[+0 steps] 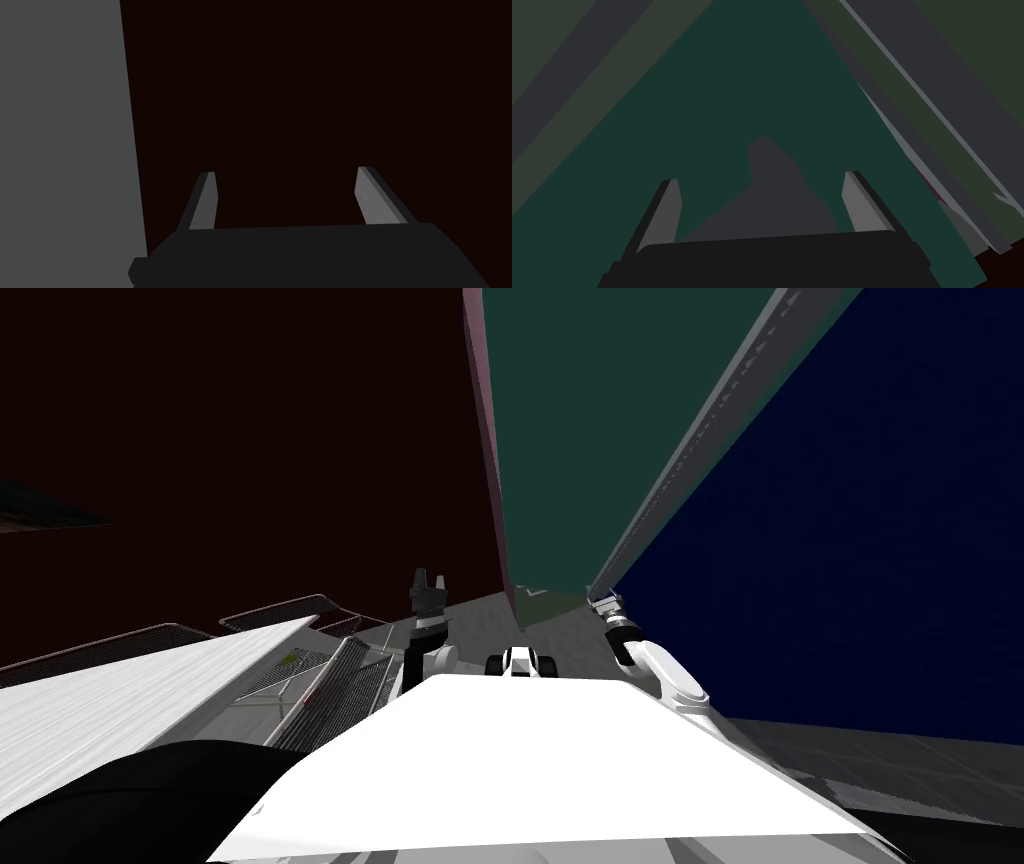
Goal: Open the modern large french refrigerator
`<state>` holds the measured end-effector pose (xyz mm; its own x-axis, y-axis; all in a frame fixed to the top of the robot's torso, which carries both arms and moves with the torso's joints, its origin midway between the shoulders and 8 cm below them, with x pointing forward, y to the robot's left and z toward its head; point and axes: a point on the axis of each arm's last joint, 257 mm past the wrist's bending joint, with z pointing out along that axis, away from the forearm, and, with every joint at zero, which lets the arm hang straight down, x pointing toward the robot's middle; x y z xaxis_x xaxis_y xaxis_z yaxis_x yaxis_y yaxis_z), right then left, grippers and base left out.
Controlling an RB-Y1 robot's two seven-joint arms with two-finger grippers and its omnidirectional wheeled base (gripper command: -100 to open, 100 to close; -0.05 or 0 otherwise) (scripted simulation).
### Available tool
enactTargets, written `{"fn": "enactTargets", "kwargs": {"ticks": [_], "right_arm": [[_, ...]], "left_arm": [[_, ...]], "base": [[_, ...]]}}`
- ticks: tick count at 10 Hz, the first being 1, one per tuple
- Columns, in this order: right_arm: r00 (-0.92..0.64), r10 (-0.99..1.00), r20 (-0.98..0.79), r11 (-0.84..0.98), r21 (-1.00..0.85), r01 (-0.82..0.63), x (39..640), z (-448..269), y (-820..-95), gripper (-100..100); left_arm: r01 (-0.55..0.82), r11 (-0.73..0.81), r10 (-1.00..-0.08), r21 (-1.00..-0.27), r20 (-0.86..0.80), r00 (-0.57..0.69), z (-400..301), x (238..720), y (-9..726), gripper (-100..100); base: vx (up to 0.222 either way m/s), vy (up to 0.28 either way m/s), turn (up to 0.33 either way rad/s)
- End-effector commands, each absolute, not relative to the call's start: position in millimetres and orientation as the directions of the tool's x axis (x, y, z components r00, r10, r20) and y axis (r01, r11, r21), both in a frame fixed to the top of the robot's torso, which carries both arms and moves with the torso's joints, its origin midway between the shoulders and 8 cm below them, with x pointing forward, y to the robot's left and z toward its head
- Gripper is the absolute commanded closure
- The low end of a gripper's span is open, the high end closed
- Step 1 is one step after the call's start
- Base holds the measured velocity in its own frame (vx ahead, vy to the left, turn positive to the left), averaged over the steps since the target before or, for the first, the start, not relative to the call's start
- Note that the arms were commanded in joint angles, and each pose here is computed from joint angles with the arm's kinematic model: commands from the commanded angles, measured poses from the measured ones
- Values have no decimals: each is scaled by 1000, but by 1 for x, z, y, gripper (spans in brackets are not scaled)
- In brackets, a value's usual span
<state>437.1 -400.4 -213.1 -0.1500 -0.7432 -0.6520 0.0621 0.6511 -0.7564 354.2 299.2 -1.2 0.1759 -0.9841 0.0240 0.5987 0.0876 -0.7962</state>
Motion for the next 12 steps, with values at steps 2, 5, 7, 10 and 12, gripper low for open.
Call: {"fn": "enactTargets", "kwargs": {"ticks": [2,5,7,10,12], "right_arm": [[-176,-736,-654,651,-755,80,433,-215,-410,100],[-210,-726,-655,647,-753,114,427,-213,-425,100],[-244,-713,-657,642,-752,148,421,-211,-440,100],[-289,-696,-657,639,-751,168,412,-219,-452,100],[-311,-686,-657,631,-751,194,407,-216,-461,100]], "left_arm": [[599,87,-984,-796,24,176,-1,354,299,0],[599,87,-984,-796,25,176,-1,354,299,0],[599,87,-984,-796,24,176,-1,354,299,0],[599,87,-984,-796,24,176,-1,354,299,0],[599,87,-984,-796,25,176,-1,354,299,0]], "base": [[1,56,-43],[-42,194,-112],[-86,192,-85],[-50,169,-87],[-20,219,-120]]}}
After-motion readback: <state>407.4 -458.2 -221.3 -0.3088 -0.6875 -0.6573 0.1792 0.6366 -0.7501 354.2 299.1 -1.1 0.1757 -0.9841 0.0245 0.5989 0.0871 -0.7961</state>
